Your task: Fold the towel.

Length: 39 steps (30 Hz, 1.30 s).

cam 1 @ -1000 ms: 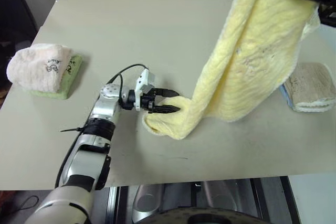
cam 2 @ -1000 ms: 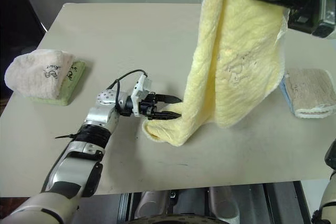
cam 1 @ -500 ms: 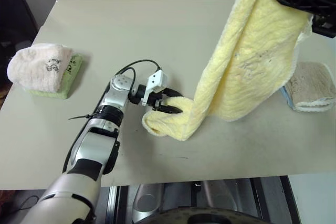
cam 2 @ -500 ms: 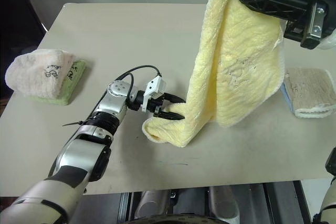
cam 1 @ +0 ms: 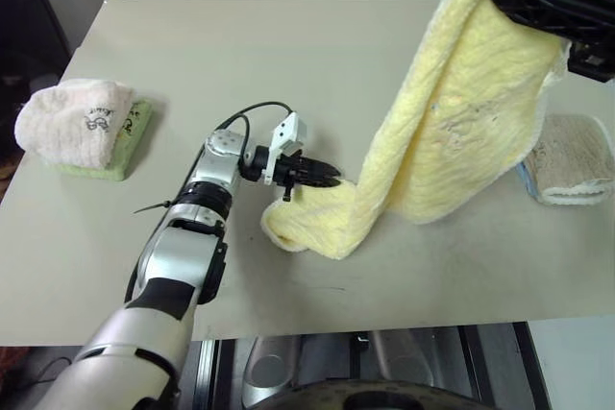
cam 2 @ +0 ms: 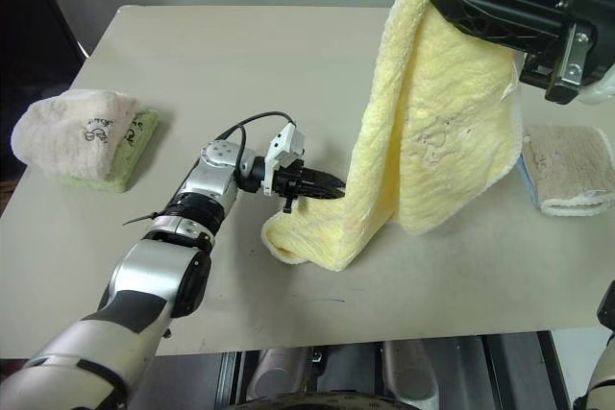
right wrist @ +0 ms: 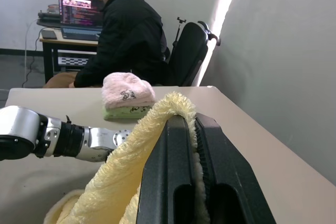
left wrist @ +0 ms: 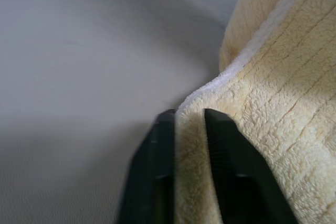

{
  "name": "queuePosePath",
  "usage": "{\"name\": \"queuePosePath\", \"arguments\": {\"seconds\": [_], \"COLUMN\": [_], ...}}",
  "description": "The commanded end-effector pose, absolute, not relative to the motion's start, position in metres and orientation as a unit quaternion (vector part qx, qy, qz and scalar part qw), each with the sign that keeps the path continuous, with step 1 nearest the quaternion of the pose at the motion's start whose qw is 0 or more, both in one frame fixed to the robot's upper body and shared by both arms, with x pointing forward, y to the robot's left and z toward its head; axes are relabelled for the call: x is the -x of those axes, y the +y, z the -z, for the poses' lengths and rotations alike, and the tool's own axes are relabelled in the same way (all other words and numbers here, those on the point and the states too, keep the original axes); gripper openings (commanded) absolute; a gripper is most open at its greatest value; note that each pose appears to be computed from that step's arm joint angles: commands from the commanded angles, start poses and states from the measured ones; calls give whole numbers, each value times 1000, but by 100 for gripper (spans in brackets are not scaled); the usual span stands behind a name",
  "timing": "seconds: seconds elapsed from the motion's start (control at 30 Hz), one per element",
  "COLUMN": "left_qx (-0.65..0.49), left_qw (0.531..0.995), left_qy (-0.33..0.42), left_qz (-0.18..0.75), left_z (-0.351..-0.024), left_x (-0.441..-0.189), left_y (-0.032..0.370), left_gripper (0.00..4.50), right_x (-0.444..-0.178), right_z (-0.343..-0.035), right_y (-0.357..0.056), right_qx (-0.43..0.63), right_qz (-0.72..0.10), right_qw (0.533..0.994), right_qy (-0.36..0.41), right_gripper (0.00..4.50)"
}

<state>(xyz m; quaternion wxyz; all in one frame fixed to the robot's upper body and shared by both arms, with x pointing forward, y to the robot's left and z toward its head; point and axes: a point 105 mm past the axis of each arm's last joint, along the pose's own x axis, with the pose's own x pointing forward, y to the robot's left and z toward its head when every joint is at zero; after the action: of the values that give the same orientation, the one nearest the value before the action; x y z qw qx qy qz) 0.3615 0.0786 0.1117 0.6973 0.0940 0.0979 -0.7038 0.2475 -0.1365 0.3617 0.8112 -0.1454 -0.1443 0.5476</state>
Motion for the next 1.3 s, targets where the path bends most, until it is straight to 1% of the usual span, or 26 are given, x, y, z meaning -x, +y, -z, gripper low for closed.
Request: {"name": "queuePosePath", "arguments": {"seconds": [0.03,0.13,0.2,0.27,0.33,0.4,0.43,0.47,0.5,0.53,0.67,0.7,0.9,1.03,1.13,1.17,1.3], "left_qx": [-95,-120,-98,-65,-55,-52,-50,-51,-56,-60,-129,-143,-159,-172,-165,-166,-172], "left_qw": [680,674,678,682,681,681,682,682,682,682,676,673,642,643,634,631,629], "left_qy": [100,100,109,118,118,113,110,105,102,101,103,107,128,120,130,131,139], "left_qz": [720,722,720,719,720,721,721,722,722,722,718,717,739,736,744,746,746], "left_z": [-115,-111,-113,-121,-126,-131,-133,-136,-137,-137,-125,-122,-112,-110,-108,-107,-106], "left_x": [-357,-354,-356,-358,-359,-360,-360,-361,-362,-362,-363,-363,-357,-358,-355,-354,-353], "left_y": [83,86,85,82,81,80,79,78,77,77,73,73,66,59,59,60,64], "left_gripper": [1,1,1,37,86,162,188,235,261,297,437,447,447,447,393,366,231], "right_x": [-237,-237,-237,-237,-237,-237,-237,-237,-237,-236,-237,-237,-237,-237,-237,-237,-237], "right_z": [-374,-372,-371,-372,-372,-372,-371,-371,-371,-371,-370,-370,-370,-370,-368,-368,-368], "right_y": [-139,-140,-140,-140,-140,-140,-140,-140,-140,-140,-141,-141,-140,-139,-140,-140,-140], "right_qx": [165,168,168,167,167,167,167,167,168,168,169,169,169,171,177,177,179], "right_qz": [-538,-537,-537,-537,-537,-537,-537,-537,-537,-537,-535,-534,-534,-531,-527,-527,-524], "right_qw": [808,808,808,808,808,808,808,808,808,808,809,809,810,811,813,814,815], "right_qy": [-177,-174,-175,-176,-177,-177,-177,-176,-176,-176,-175,-175,-176,-176,-172,-171,-171], "right_gripper": [0,0,0,0,0,0,0,0,0,0,0,0,0,0,0,0,0]}}
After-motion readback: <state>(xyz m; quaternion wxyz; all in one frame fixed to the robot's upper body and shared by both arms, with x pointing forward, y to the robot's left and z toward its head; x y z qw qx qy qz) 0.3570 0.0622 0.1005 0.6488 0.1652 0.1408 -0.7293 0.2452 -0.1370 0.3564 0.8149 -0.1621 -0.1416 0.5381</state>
